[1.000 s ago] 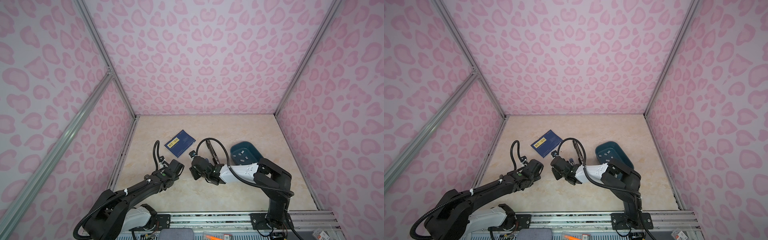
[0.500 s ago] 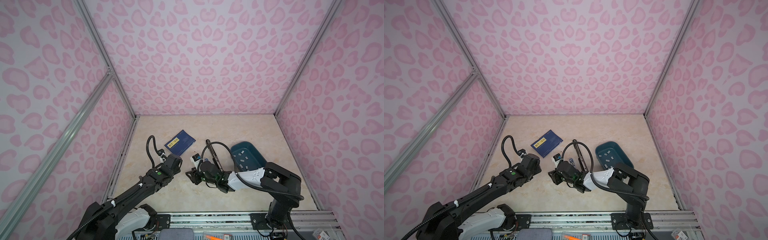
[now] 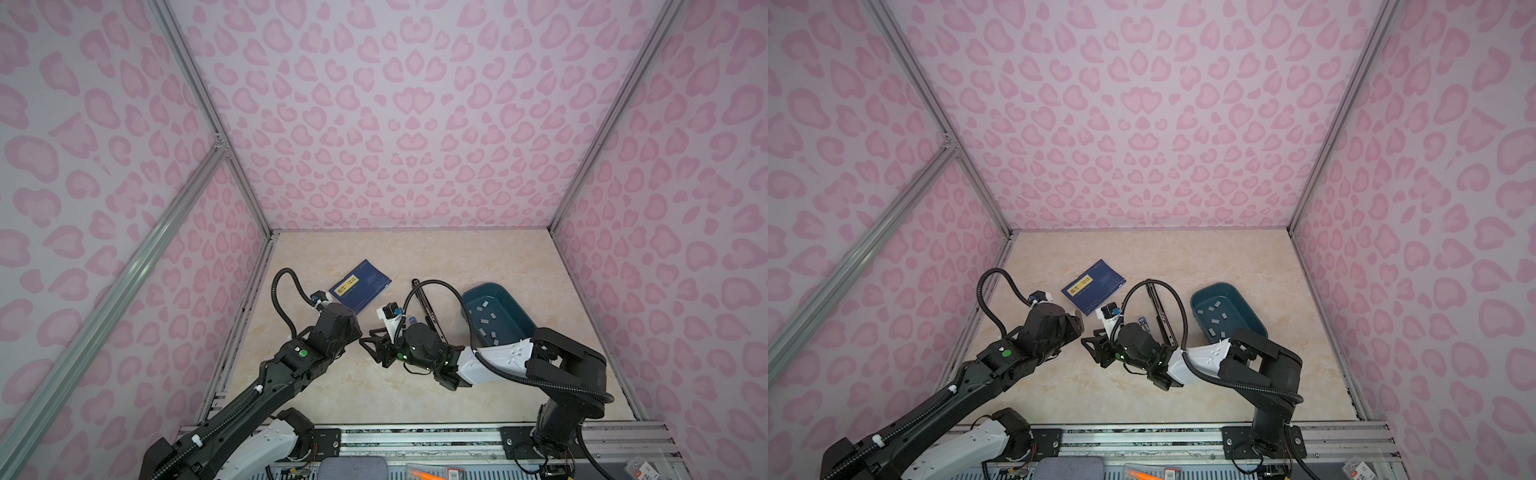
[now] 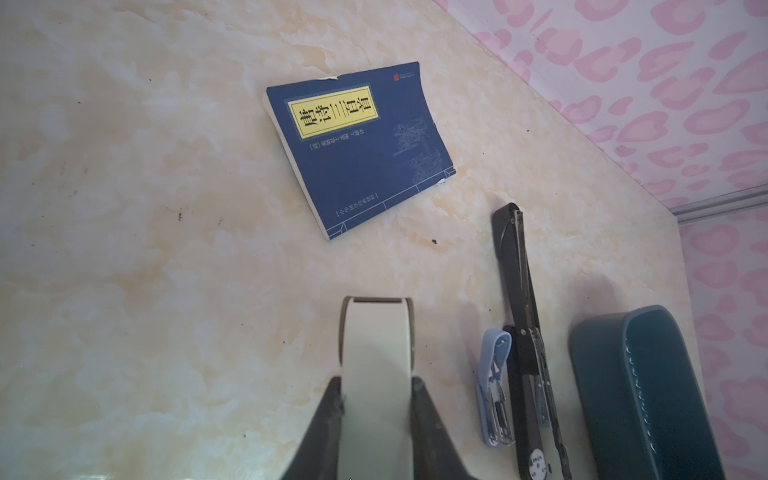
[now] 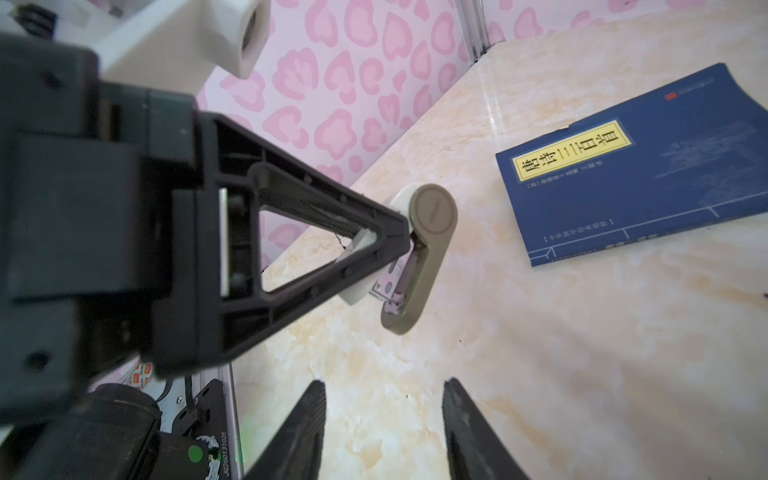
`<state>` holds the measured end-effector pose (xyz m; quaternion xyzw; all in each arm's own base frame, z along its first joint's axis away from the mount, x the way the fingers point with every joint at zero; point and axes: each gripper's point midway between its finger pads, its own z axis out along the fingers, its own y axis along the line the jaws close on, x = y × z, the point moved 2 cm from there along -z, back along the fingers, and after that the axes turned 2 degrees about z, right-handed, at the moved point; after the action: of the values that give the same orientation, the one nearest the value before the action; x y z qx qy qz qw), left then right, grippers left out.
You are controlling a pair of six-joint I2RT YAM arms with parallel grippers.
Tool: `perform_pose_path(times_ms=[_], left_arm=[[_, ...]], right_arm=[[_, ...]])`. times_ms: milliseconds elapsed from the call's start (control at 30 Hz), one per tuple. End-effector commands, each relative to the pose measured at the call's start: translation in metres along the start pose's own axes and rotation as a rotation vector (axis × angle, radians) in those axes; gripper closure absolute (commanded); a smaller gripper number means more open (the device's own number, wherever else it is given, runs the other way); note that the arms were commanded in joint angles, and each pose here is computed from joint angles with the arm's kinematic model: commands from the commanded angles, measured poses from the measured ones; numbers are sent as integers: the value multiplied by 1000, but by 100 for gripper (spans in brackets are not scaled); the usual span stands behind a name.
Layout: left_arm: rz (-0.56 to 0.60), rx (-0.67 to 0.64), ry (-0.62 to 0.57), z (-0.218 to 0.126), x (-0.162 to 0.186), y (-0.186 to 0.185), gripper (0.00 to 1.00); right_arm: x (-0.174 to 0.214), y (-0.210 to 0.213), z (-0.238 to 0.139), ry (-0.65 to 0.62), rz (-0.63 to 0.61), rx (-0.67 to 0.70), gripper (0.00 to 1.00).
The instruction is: Load the staples into the stapler
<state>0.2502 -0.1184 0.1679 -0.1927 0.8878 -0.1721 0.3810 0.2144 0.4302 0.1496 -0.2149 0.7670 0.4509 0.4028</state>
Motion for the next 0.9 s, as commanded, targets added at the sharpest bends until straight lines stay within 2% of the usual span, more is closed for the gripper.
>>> perform_pose_path(times_ms=[0,200,567,867], left_arm=[[-30,34,2,-4,-1,-4,97],[-36,59,20,-6,3,-6,97],[-34,134,73,-9,12,-15,97],[-24,216,142,-12,25,-24,97]], right_arm=[[-4,0,7,-14,-5,4,56],[-5,-7,15,-16,-3,18,60],[1,-38,17,-5,1,95,74],[6,-42,14,1,-69,85,77]])
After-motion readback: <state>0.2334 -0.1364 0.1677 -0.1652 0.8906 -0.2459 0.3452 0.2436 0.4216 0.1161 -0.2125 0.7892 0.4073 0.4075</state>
